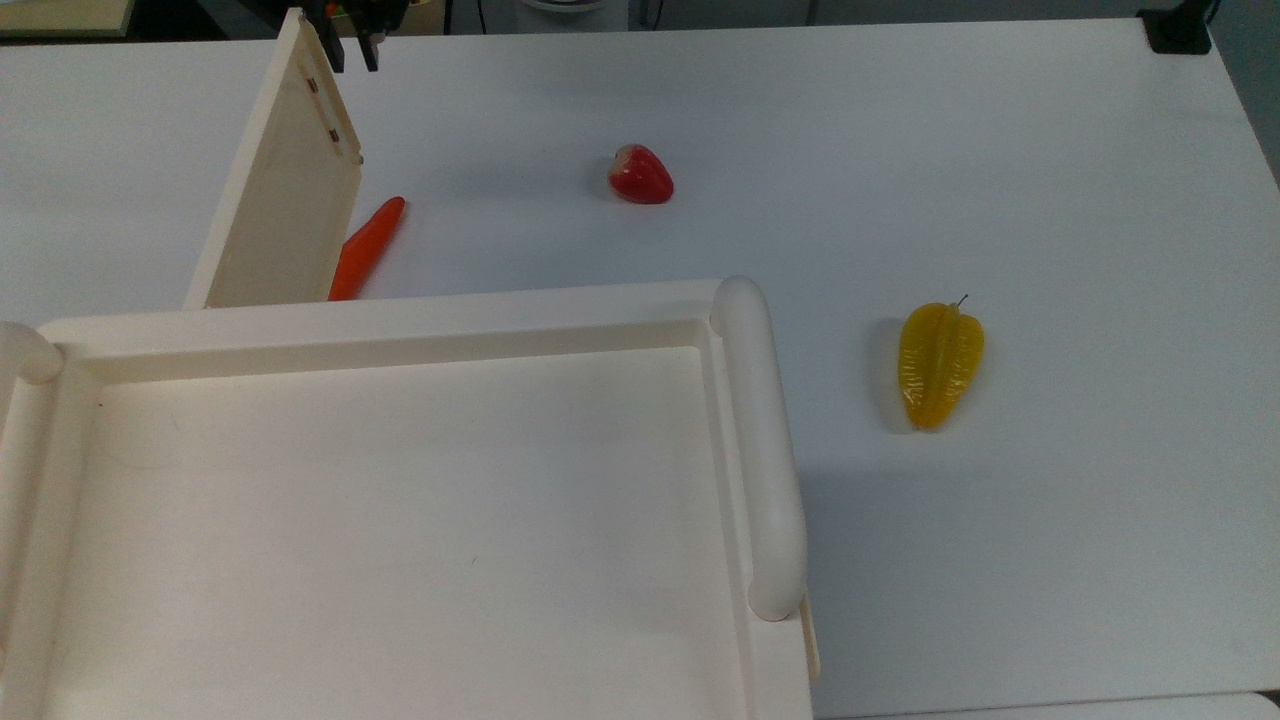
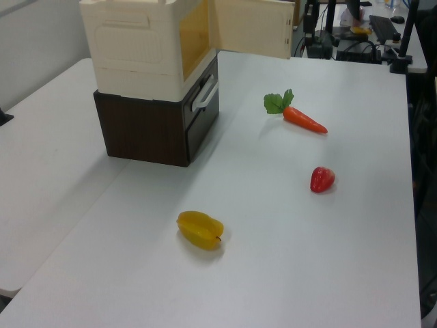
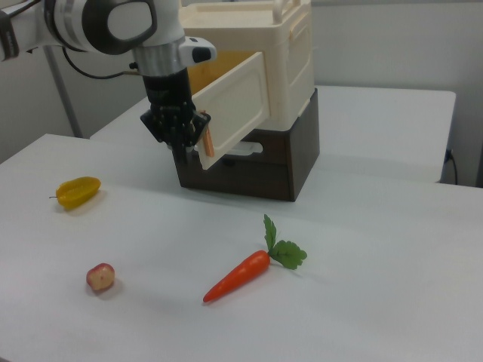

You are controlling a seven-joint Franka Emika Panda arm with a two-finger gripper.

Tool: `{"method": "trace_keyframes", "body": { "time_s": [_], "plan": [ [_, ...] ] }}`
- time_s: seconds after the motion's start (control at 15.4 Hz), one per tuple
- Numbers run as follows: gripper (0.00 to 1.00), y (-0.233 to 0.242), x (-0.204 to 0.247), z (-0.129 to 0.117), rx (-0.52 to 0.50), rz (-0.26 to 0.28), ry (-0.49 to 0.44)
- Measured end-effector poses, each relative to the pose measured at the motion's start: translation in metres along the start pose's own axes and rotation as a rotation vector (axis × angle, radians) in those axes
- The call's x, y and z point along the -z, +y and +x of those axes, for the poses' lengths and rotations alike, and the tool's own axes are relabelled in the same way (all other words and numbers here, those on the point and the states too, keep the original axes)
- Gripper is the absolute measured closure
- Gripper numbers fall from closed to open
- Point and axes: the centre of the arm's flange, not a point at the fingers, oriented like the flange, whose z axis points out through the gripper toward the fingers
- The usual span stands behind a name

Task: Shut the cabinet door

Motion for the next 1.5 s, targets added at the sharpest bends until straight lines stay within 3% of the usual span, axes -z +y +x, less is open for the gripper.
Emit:
{"method": "trace_keyframes", "body": {
  "time_s": [0.13, 1.04, 1.5],
  "plan": [
    [0.99, 0.008, -0.001, -0.002, 0.031, 0.000, -0.001],
    [0.99, 0.028, 0.012, 0.006, 0.193, -0.034, 0.137],
    [0.99, -0.007, 0.007, 0.026, 0.260, -0.023, 0.176]
  ]
}}
